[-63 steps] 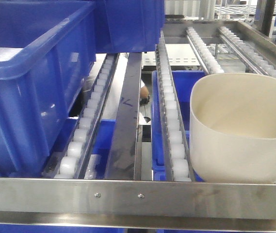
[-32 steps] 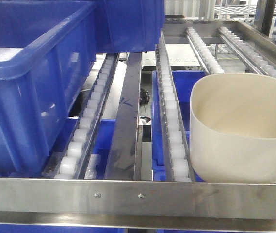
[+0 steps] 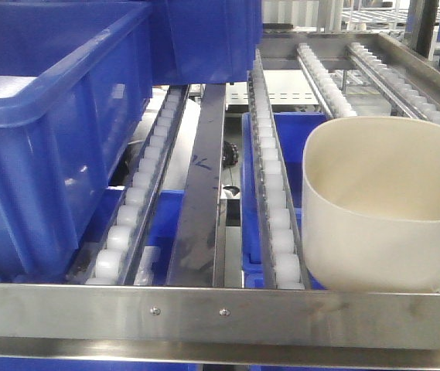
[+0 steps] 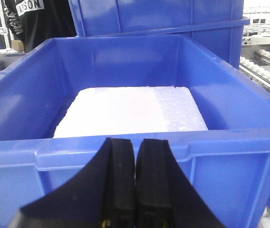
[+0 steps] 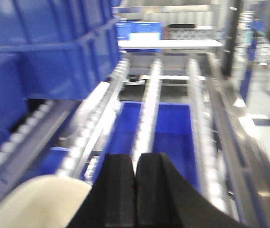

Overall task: Move white bin to right shelf second layer
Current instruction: 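Lift the right gripper up and away from the placed bin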

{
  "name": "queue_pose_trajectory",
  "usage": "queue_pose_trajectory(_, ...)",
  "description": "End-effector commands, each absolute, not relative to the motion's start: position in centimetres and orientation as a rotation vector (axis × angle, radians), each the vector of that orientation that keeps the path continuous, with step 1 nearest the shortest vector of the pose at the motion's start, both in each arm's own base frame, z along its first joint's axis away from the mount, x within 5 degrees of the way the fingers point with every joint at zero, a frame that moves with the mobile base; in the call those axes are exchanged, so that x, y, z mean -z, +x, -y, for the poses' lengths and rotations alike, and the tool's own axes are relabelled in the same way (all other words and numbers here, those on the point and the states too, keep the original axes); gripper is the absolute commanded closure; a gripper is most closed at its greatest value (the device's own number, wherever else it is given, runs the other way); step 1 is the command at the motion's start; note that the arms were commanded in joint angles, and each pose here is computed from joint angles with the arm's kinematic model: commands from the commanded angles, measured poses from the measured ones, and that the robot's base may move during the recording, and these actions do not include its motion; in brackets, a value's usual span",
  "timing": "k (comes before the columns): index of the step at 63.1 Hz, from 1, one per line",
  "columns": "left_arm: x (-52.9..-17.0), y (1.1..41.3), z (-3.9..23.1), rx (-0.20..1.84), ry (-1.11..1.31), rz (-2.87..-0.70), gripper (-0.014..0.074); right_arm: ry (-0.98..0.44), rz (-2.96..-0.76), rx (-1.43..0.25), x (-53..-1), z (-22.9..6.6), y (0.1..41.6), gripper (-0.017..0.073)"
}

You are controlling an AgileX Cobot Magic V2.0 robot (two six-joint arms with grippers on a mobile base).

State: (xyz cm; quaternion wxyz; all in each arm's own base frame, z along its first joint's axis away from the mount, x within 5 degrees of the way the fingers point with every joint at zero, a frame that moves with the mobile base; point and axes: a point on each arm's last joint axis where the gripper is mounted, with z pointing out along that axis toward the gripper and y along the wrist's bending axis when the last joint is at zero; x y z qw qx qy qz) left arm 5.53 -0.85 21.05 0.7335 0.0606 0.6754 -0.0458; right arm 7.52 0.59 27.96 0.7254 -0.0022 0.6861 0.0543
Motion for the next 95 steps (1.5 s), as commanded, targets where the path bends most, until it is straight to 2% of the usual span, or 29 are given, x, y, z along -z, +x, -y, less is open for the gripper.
queue_pose_trajectory(1,-20.8,5.5,0.8,0.11,0.115,-1.421,0.0509,0.017,-1.396,-0.097,-28.5,-0.3,6.9,0.0504)
queue_pose_trajectory(36,-20.8,5.5,0.8,0.11,0.115,-1.421,0.0509,0.079,-1.389,-0.112,-21.7,0.0,5.4,0.0504)
queue_pose_trajectory(95,-20.8,5.5,0.8,0.11,0.115,-1.421,0.0509,0.072,-1.403,-0.109,-21.6,-0.1,5.3,0.0504)
